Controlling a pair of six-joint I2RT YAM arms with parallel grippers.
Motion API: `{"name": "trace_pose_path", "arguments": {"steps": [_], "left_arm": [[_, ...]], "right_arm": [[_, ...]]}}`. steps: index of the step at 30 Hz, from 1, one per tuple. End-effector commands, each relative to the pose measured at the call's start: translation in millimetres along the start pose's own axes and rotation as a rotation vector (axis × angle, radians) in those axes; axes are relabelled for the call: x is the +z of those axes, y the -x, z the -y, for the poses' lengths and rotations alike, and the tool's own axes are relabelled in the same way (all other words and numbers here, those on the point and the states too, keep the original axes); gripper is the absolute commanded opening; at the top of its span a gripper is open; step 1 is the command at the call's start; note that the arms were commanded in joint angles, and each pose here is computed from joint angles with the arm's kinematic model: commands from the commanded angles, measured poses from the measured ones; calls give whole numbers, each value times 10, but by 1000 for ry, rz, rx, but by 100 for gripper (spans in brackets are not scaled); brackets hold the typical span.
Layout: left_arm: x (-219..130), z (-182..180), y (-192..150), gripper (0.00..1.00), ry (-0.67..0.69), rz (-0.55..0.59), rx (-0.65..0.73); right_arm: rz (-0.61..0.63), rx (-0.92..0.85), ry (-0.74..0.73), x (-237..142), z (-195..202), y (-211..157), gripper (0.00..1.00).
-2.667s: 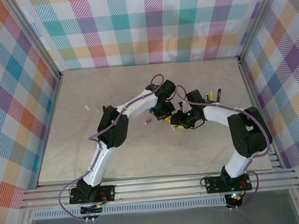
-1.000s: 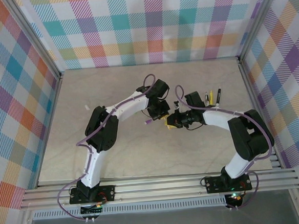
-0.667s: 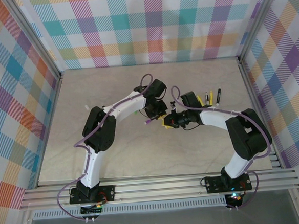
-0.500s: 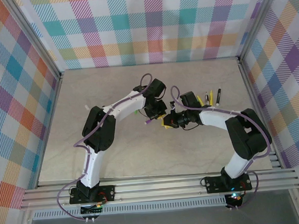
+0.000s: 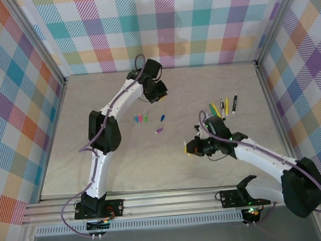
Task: Open the pen caps
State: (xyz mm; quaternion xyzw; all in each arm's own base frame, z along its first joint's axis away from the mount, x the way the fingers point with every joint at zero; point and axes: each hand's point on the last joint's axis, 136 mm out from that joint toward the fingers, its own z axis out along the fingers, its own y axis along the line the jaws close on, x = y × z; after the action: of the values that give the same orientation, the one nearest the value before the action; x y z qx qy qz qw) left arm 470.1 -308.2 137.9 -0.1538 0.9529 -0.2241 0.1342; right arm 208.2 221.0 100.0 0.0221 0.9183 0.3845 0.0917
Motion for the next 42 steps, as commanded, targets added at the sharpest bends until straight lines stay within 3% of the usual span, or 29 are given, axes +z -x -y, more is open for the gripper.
{"name": "trace_pose_path", "arguments": {"steps": [1,8,11,24,26,30,36,38,42], "left_arm": [[-28,-50,-305,0,60,-54,94],[70,-297,-435,0,114,-149,165],[162,-376,-451,0,139,-164,177],[346,-991,-245,0,332,-149,176],[389,-1086,-239,0,342,-161,169],[475,-1160,-250,13,352,-171,178],[548,-1221,-231,26,379,-174,188],[511,-1198,-201,28,376,-159,190],[319,-1088,-74,29,366,-96,202]], "right_arm": [[102,-24,-239,-89,349,485,0],[69,-41,-491,58,864,1180,0],[63,-38,-532,120,967,1360,0],[12,-27,-659,248,1195,1605,0],[-2,-19,-661,254,1200,1596,5],[2,-15,-677,207,1193,1598,22],[6,-22,-689,98,1131,1602,29],[18,-30,-678,37,1059,1612,36],[73,-54,-649,-164,843,1652,40]]}}
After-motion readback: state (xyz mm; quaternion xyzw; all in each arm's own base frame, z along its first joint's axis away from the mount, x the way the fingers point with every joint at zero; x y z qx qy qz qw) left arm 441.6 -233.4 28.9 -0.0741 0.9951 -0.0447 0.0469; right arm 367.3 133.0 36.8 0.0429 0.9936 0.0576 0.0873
